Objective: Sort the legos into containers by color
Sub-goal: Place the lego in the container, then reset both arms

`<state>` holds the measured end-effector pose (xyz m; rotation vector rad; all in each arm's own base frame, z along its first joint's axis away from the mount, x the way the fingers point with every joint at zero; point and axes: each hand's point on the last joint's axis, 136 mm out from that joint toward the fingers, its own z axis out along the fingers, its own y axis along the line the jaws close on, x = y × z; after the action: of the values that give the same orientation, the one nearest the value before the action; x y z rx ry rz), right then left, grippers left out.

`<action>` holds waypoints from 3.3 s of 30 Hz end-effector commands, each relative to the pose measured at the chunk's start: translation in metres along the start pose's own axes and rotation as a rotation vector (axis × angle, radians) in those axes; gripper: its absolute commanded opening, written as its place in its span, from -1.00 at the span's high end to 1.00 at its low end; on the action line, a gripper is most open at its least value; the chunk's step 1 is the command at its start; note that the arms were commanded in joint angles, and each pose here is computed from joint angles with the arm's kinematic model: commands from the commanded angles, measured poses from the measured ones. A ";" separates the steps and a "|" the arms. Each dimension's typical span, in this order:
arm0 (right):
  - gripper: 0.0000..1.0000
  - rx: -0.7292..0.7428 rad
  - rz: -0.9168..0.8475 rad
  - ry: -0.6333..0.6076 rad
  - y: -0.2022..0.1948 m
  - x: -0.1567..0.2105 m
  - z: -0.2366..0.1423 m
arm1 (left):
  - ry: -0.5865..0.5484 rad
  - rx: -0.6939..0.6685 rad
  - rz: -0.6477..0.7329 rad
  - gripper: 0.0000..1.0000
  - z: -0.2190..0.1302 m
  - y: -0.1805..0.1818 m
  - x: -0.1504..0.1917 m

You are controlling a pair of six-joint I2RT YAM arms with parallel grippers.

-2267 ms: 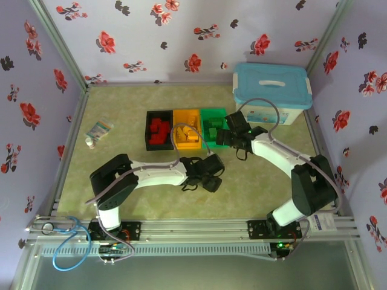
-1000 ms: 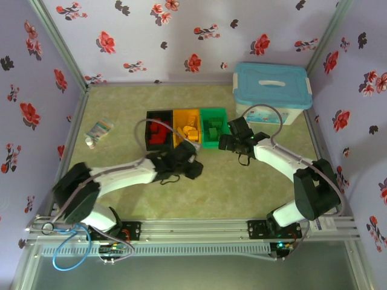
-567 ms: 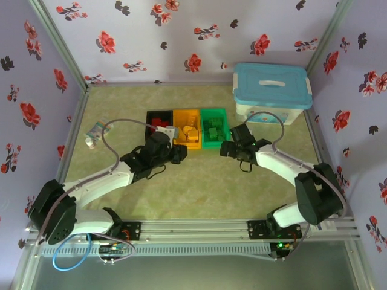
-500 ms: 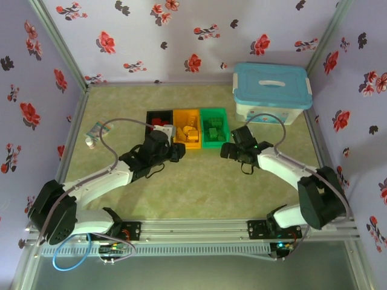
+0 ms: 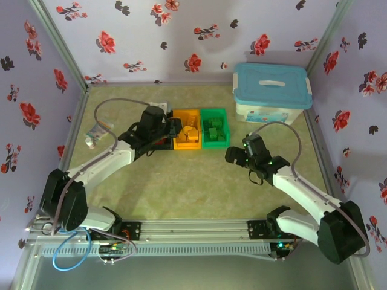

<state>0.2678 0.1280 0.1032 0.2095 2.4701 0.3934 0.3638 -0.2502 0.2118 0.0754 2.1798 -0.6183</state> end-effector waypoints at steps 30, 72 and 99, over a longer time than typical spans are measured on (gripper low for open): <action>-0.90 0.047 -0.002 -0.003 -0.013 0.007 0.010 | 0.159 -0.006 0.018 -0.26 0.094 -0.002 -0.036; -0.99 0.539 -0.180 -0.729 -0.118 -0.057 -0.085 | -0.459 -0.929 0.327 -0.99 -0.164 0.218 0.055; -0.99 0.733 -0.062 -0.834 -0.153 -0.115 -0.029 | -0.487 -1.027 0.154 -0.99 -0.135 0.278 0.037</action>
<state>0.3151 -0.0498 0.1050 0.4303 1.8284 -0.5786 0.3003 0.0455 0.1188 -0.3202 1.8538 0.6248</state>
